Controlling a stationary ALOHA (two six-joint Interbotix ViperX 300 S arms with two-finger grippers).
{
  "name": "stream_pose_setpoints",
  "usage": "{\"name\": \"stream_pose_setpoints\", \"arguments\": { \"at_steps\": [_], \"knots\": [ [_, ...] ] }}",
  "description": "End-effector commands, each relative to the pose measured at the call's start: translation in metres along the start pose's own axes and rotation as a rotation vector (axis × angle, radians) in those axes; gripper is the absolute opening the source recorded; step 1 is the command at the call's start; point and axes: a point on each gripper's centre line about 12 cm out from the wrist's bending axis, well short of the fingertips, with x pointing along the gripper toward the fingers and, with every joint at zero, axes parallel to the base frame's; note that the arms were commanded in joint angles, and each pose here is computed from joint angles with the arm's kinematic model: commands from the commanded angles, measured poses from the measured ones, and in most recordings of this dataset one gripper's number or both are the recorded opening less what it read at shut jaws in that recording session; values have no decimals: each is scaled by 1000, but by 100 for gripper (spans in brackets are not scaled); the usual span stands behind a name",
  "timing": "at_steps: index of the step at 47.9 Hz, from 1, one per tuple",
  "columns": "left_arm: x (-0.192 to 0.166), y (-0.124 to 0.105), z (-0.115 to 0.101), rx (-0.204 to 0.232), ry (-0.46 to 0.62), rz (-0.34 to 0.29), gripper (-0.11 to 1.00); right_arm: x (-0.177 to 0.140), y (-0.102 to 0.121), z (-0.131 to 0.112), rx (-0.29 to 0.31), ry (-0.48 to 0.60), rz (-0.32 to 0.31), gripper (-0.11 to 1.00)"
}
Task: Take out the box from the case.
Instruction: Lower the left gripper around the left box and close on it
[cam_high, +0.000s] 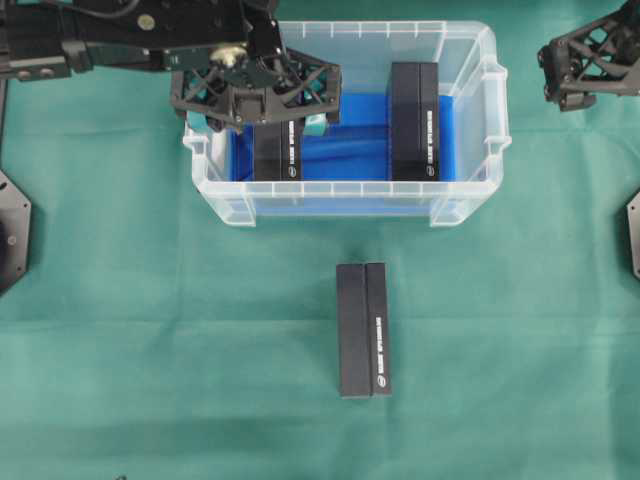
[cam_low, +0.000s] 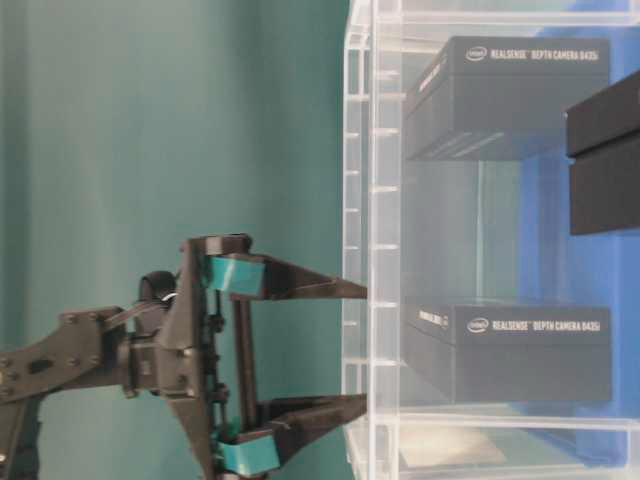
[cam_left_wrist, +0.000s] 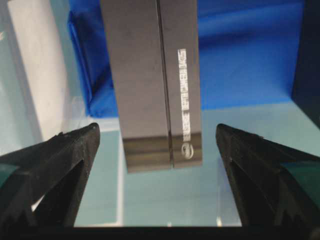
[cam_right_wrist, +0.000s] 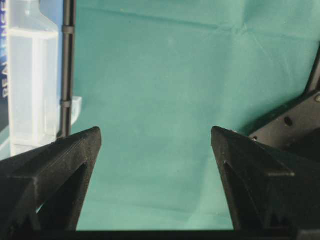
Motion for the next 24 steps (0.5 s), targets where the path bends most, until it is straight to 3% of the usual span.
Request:
{"name": "stream_pose_setpoints", "arguments": {
  "at_steps": [1,24],
  "knots": [
    [-4,0,3,-7,-12,-25,95,-4,0,1,-3,-8,17,85],
    [22,-1,13,-5,-42,-4,95,-3,3,1,-11,-18,42,85]
  ]
}}
